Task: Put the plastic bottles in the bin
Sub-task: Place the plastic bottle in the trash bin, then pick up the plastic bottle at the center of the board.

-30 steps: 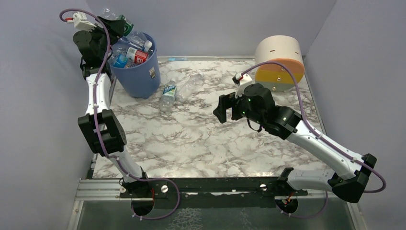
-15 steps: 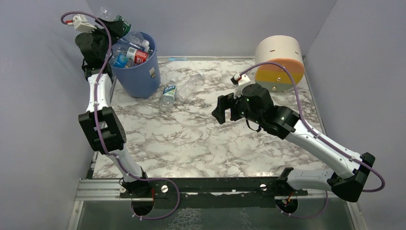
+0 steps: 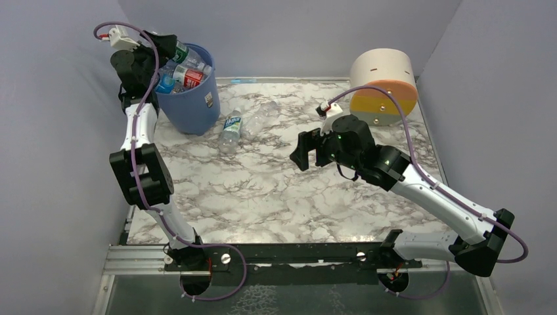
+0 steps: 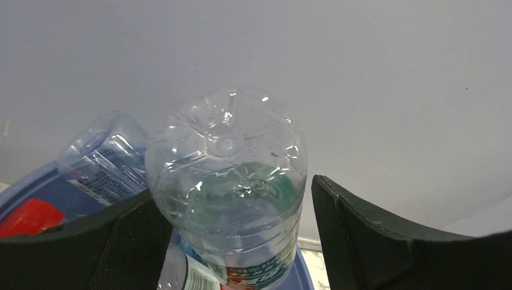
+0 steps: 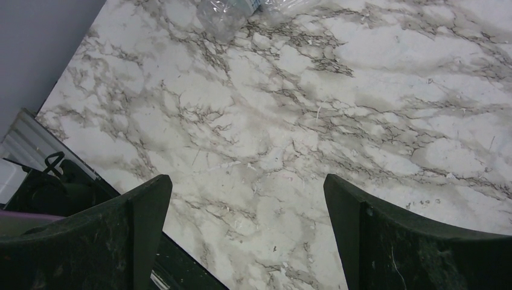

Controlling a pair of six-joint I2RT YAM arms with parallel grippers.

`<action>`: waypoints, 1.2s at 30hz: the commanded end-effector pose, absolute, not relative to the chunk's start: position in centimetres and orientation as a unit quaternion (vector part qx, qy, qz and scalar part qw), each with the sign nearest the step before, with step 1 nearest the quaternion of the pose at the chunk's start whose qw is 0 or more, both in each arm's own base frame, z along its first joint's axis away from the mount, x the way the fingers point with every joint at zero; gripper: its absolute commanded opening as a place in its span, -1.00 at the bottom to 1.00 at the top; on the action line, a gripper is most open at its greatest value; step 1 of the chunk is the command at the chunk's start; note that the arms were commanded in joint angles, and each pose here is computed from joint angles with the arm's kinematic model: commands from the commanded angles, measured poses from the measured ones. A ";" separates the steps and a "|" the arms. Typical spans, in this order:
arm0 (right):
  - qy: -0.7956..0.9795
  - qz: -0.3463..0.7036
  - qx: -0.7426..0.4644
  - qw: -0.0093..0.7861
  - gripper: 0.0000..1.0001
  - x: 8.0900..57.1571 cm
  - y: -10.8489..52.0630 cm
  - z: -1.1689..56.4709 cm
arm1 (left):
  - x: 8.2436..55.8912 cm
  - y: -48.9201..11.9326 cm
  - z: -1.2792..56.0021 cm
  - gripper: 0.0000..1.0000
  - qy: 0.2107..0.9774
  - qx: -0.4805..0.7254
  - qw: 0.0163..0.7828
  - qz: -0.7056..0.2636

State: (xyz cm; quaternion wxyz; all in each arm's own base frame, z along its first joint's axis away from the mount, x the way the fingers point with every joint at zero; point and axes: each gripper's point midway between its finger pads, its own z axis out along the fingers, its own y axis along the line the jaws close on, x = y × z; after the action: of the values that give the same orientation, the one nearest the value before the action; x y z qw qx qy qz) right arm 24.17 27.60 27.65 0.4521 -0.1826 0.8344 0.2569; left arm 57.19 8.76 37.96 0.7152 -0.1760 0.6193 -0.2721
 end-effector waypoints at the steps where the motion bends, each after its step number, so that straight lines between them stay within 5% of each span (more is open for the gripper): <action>1: 0.830 0.274 -0.183 0.451 0.99 23.7 28.0 27.8 | 56.5 8.4 38.3 0.71 0.616 -0.168 0.722 -0.268; 36: 0.827 0.285 -0.189 0.447 0.99 23.2 28.1 27.9 | 52.8 8.5 43.9 0.89 0.644 -0.187 0.693 -0.264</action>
State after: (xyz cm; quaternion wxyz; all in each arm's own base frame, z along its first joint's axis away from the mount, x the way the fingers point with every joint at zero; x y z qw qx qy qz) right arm 23.74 27.78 27.17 0.4428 -0.1890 0.8359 0.2638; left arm 54.79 9.15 41.48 0.6816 -0.2023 0.6528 -0.2614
